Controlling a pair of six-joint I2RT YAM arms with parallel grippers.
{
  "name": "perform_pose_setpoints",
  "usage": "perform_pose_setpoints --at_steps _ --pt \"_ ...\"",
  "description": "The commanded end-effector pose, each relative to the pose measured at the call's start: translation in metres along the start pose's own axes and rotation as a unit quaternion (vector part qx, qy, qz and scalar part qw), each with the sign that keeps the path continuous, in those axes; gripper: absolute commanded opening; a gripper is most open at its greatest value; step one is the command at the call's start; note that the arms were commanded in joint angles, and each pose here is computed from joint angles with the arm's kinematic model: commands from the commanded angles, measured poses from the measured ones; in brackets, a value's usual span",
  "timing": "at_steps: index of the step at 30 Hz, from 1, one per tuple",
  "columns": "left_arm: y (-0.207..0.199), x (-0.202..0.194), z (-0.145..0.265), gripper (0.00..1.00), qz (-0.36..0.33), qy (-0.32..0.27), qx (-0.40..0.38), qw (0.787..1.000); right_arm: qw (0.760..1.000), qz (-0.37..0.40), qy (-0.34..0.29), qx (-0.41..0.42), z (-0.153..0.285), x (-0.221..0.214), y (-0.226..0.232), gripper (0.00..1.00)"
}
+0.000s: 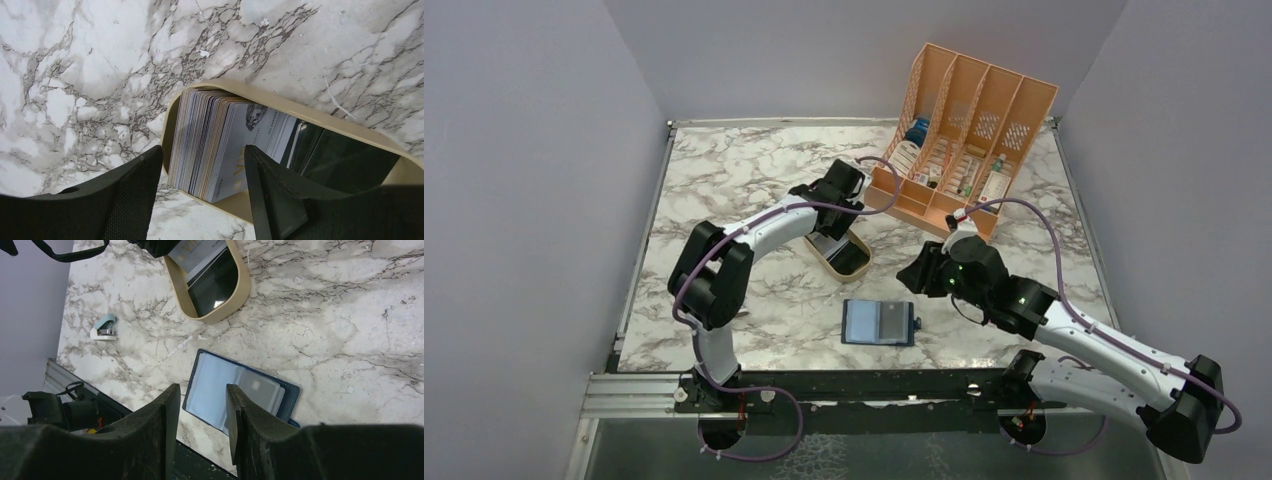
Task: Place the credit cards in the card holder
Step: Pick up the credit card from the storage box.
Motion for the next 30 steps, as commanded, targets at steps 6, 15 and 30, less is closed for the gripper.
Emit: perform_pose_setpoints --at_steps 6,15,30 --pt "0.007 0.004 -0.009 0.57 -0.017 0.012 0.04 0.999 1.0 -0.005 -0.008 0.011 -0.002 0.0 0.001 0.39" --pt "0.007 0.004 -0.009 0.38 -0.024 0.013 0.04 0.999 1.0 -0.005 -0.009 0.012 -0.002 0.0 0.001 0.39" --pt "0.006 0.006 -0.005 0.02 -0.024 0.022 0.026 0.999 1.0 -0.008 -0.008 0.012 -0.001 -0.002 0.0 0.39"
Point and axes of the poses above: each gripper's point midway between its finger pads, its own z axis back along the fingers, its own y axis along the line the jaws close on, x = y × z, the point moved 8 cm from there along z, back along the fingers, and after that the axes turned 3 degrees about z, right-handed, at the moved point
